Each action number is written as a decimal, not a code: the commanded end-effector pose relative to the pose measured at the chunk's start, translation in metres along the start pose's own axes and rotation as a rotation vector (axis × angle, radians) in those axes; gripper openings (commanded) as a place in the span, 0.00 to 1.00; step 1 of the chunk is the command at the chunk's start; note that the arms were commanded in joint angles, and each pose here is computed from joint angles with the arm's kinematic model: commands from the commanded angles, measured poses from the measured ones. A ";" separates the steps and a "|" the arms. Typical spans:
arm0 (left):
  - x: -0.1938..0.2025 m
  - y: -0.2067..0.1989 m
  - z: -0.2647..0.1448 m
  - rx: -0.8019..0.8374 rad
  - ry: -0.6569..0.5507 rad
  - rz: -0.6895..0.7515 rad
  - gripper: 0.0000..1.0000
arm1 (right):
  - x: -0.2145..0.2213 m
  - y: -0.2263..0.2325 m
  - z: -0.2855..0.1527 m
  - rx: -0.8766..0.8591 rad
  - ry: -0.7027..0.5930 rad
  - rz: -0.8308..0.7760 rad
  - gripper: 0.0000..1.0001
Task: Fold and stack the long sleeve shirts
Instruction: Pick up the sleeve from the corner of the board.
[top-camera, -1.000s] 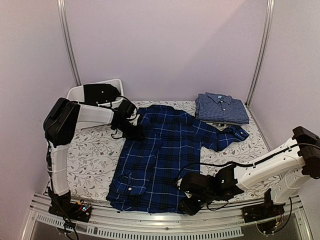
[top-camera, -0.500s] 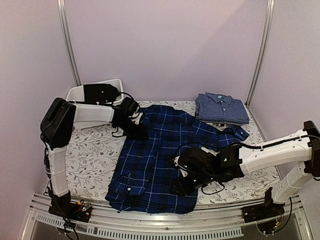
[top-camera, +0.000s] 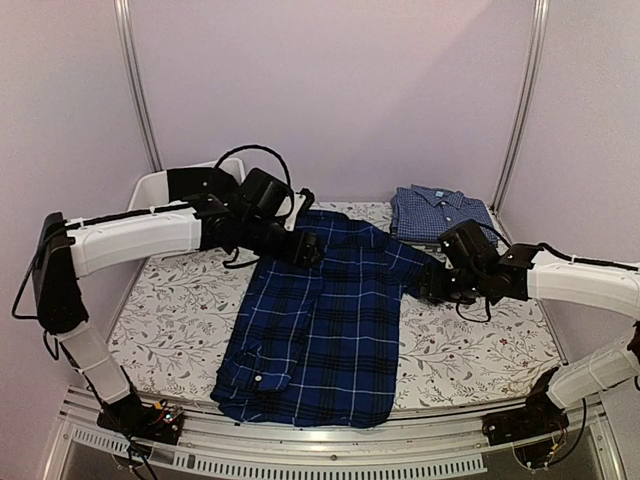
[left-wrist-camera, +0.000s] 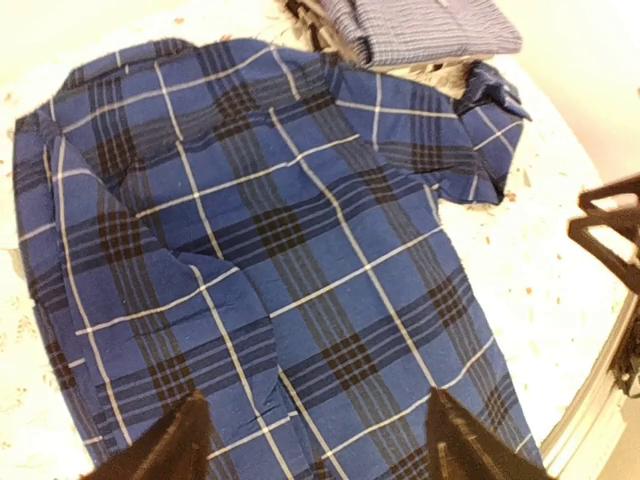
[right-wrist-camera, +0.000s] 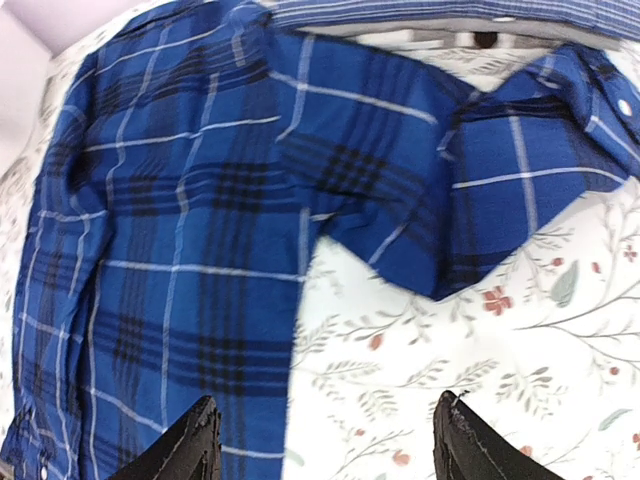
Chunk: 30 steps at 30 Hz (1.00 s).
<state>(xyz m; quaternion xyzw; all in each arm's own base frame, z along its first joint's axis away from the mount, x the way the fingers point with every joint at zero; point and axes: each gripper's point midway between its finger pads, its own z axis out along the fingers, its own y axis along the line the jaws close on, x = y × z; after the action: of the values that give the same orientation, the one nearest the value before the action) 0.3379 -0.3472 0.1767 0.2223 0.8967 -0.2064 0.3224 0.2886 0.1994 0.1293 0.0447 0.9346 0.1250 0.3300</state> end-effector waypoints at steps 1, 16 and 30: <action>-0.023 -0.008 -0.044 -0.017 -0.152 0.014 0.88 | -0.033 -0.050 0.009 0.083 -0.099 0.132 0.71; -0.044 0.026 -0.134 -0.026 -0.436 -0.143 1.00 | -0.093 -0.183 0.062 0.153 -0.172 0.462 0.68; -0.038 0.038 -0.152 -0.052 -0.453 -0.133 1.00 | -0.089 -0.225 0.117 0.063 -0.081 0.641 0.64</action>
<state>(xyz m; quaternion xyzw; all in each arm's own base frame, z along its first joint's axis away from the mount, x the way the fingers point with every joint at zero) 0.3086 -0.2535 0.3011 0.1058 0.8192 -0.2549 0.5027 0.4066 -0.0247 0.0298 0.3647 0.8712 0.1361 0.2990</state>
